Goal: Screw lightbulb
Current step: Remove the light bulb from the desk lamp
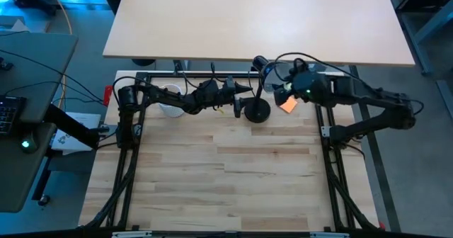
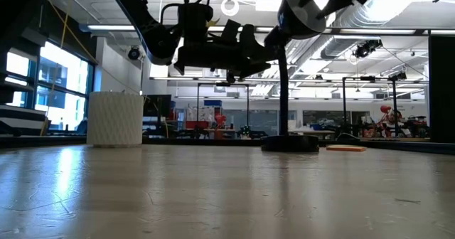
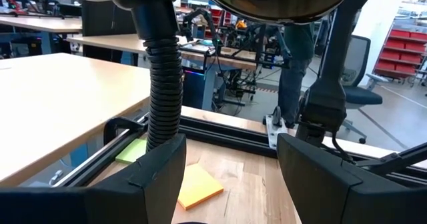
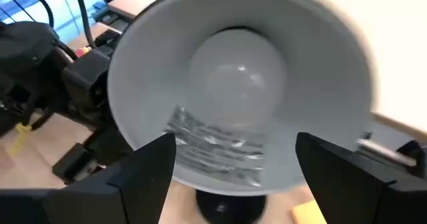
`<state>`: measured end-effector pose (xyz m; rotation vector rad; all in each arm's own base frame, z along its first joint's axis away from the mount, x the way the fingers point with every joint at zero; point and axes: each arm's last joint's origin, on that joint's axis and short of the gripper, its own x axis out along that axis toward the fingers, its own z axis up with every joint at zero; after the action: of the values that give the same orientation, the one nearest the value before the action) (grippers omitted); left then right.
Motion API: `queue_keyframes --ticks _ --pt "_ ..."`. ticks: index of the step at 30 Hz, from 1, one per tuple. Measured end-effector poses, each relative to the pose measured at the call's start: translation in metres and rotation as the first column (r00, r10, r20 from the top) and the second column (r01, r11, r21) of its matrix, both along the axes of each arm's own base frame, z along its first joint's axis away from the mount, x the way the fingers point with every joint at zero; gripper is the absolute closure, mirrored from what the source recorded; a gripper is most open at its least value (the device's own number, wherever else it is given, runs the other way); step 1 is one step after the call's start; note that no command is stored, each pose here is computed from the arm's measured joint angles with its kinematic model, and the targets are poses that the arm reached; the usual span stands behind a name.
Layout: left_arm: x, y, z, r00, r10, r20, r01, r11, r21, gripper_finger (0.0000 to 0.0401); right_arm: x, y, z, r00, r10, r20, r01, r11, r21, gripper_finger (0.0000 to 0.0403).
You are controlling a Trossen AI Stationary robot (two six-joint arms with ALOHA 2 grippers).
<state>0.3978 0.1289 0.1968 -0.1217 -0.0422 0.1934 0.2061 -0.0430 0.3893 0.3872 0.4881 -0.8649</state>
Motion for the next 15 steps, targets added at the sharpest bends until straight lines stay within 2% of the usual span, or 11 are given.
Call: queue_keyframes --ticks 3,6,11,15 --pt "0.000 0.000 0.000 1.000 0.000 0.000 0.000 1.000 0.001 0.0172 0.010 -0.005 -0.008 0.999 -0.032 -0.022 0.033 0.999 0.011 0.0096" --pt "0.000 0.000 0.000 1.000 -0.001 0.000 0.001 1.000 0.000 0.0172 0.019 -0.009 -0.012 0.996 -0.078 -0.035 0.077 0.997 -0.021 0.0096" --pt "0.000 0.000 0.000 1.000 0.000 -0.005 0.000 1.000 -0.001 0.0172 0.038 -0.015 -0.017 0.998 -0.055 -0.034 0.053 0.996 -0.065 0.0096" --pt "0.000 0.000 -0.001 1.000 -0.001 -0.005 0.001 1.000 -0.001 0.0172 0.041 -0.024 -0.020 0.996 -0.073 -0.053 0.069 0.994 -0.080 0.0096"
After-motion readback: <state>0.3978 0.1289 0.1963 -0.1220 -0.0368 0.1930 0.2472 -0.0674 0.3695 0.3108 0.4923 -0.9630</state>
